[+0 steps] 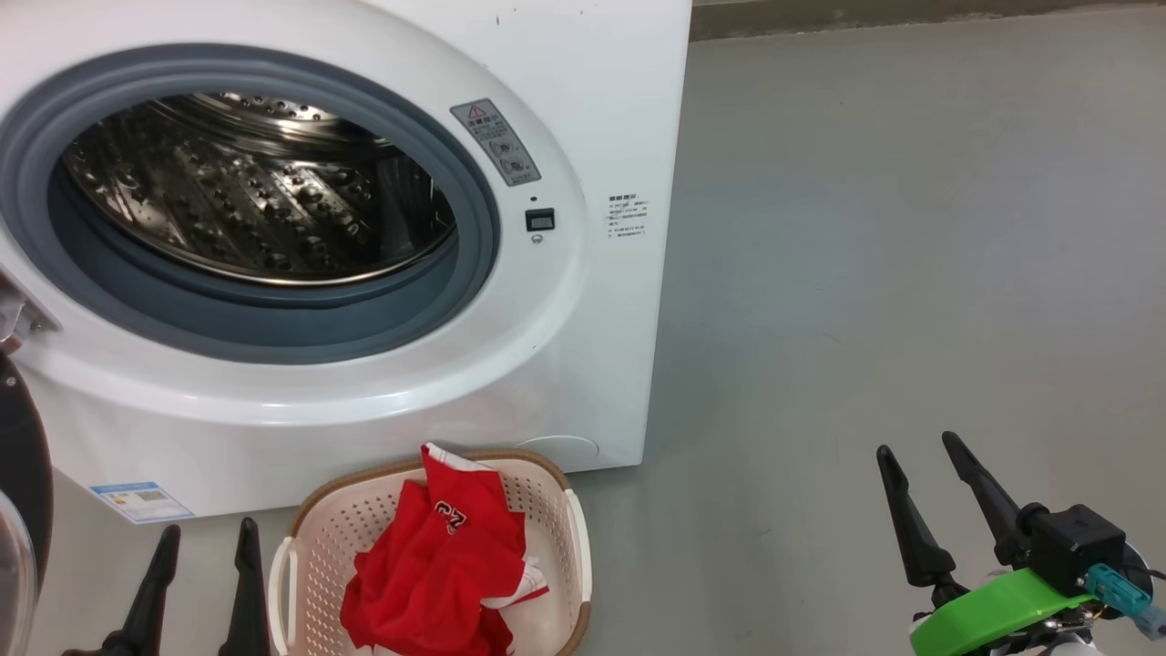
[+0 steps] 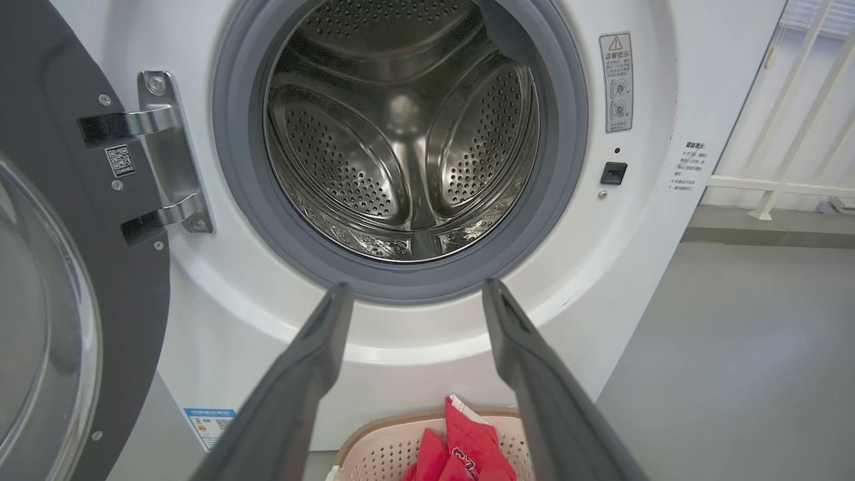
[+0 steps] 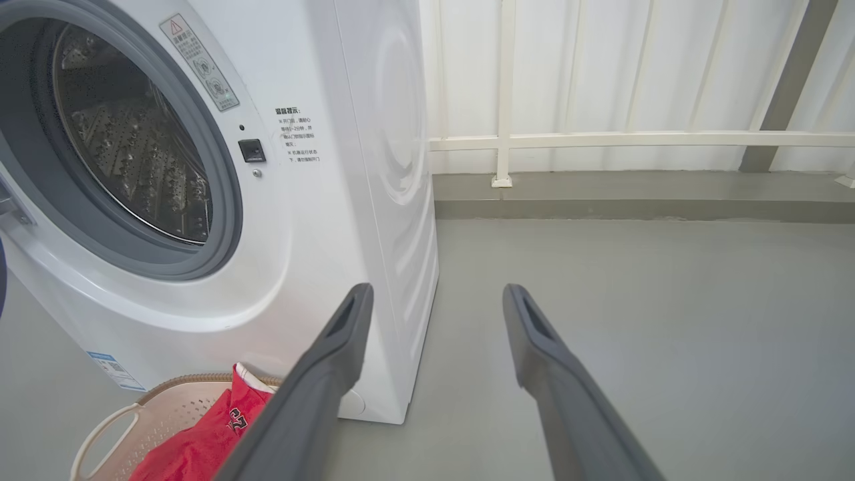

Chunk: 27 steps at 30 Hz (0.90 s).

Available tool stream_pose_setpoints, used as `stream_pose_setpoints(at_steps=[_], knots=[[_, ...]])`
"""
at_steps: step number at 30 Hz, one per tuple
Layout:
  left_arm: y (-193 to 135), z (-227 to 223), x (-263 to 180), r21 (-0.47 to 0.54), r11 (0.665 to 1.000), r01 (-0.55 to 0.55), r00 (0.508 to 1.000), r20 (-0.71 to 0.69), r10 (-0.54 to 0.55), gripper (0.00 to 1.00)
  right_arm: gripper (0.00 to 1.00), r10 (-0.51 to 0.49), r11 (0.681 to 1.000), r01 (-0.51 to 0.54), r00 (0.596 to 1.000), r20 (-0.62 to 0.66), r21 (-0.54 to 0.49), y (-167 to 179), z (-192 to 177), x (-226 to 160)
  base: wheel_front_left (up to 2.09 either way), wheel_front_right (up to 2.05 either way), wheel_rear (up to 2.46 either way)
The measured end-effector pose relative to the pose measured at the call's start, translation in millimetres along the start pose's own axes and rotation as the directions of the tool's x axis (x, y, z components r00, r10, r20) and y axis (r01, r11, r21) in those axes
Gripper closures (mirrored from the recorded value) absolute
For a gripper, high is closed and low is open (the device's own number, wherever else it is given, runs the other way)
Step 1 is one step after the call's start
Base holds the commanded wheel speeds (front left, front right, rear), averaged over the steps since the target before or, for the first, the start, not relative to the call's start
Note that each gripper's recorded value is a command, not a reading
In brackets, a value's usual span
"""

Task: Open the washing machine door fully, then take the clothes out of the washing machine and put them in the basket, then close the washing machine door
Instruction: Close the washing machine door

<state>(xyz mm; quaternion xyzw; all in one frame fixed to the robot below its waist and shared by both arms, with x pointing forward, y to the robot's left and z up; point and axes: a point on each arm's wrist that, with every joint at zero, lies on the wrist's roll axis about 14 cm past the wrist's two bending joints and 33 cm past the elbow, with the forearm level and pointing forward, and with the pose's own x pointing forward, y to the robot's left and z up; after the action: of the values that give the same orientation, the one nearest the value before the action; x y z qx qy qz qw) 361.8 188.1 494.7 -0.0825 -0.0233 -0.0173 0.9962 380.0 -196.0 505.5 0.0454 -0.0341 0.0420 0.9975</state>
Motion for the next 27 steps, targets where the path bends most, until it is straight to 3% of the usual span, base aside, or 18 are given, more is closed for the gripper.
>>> stream_pose_setpoints(at_steps=[27], knots=[[1.7,1.2,-0.5,-0.013,1.000,-0.012,1.000,0.006,0.012,0.00,0.00,0.002,1.000,-0.001,1.000,-0.008,0.020,1.8,-3.7,3.4,0.00,0.00,0.00]])
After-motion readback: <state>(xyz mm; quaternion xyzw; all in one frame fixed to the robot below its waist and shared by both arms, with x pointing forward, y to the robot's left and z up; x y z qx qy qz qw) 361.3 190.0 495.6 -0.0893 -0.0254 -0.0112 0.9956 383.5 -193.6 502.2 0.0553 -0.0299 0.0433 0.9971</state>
